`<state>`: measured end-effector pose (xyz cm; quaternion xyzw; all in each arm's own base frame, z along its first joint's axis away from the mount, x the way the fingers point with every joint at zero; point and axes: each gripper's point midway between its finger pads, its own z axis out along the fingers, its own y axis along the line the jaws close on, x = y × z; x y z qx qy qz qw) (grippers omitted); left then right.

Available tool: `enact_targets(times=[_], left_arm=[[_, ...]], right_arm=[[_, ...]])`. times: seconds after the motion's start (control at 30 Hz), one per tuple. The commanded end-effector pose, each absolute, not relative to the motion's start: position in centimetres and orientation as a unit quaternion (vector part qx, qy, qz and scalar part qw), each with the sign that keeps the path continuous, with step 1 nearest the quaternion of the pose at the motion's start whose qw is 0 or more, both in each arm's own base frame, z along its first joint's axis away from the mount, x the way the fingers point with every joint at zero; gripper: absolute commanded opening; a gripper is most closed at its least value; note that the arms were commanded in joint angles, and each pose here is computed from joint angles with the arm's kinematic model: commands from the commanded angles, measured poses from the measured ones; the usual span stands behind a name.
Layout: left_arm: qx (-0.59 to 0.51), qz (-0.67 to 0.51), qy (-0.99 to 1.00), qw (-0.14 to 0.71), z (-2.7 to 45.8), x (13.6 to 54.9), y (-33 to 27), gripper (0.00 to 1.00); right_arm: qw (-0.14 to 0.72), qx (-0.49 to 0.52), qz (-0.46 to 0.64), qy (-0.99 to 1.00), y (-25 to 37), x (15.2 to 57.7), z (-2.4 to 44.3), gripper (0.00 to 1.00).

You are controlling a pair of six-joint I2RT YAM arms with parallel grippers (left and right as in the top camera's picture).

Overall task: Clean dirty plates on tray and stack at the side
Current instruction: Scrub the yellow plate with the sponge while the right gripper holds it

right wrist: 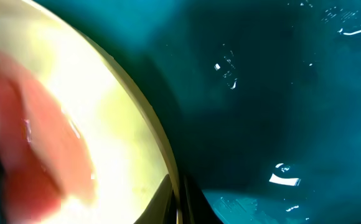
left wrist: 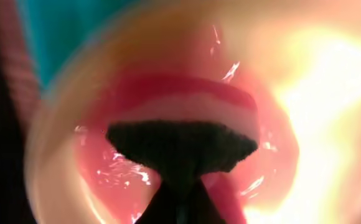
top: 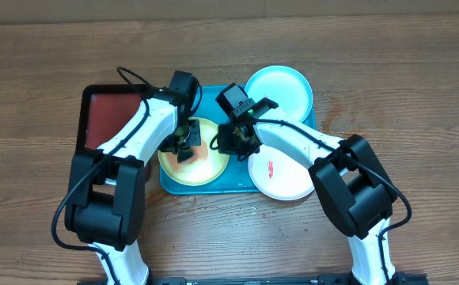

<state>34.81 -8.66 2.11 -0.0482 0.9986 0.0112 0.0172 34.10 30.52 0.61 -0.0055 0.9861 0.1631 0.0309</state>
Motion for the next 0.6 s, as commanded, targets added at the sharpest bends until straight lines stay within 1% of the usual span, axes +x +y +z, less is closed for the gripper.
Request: enact_targets(times=[0.0,0.1,0.23,0.33,0.47,0.57], left_arm=[[0.060,-0.148,0.985,-0.058,2.6,31.5,-13.5,0.04],[0.122,-0.221,0.964,-0.080,3.7,29.9,-15.5,0.04],[0.143,-0.219,0.962,-0.070,3.6,30.1,-15.4,0.04],[0.121,-0.162,0.979,-0.039,2.7,32.0,-13.8,0.04],[0.072,-0.044,0.996,0.032,1.9,35.8,-10.4,0.04],[0.064,-0.005,0.994,0.084,2.1,38.3,-9.3,0.04]], right_arm=[[0.007,-0.006,0.142,0.990,30.0,32.6,-1.6,0.04],[0.008,-0.007,0.143,0.990,30.0,32.6,-1.6,0.04],[0.008,-0.007,0.143,0.990,30.0,32.6,-1.6,0.04],[0.008,-0.007,0.143,0.990,30.0,32.6,-1.6,0.04],[0.008,-0.007,0.143,0.990,30.0,32.6,-1.6,0.04],[0.008,-0.007,0.143,0.990,30.0,32.6,-1.6,0.05]])
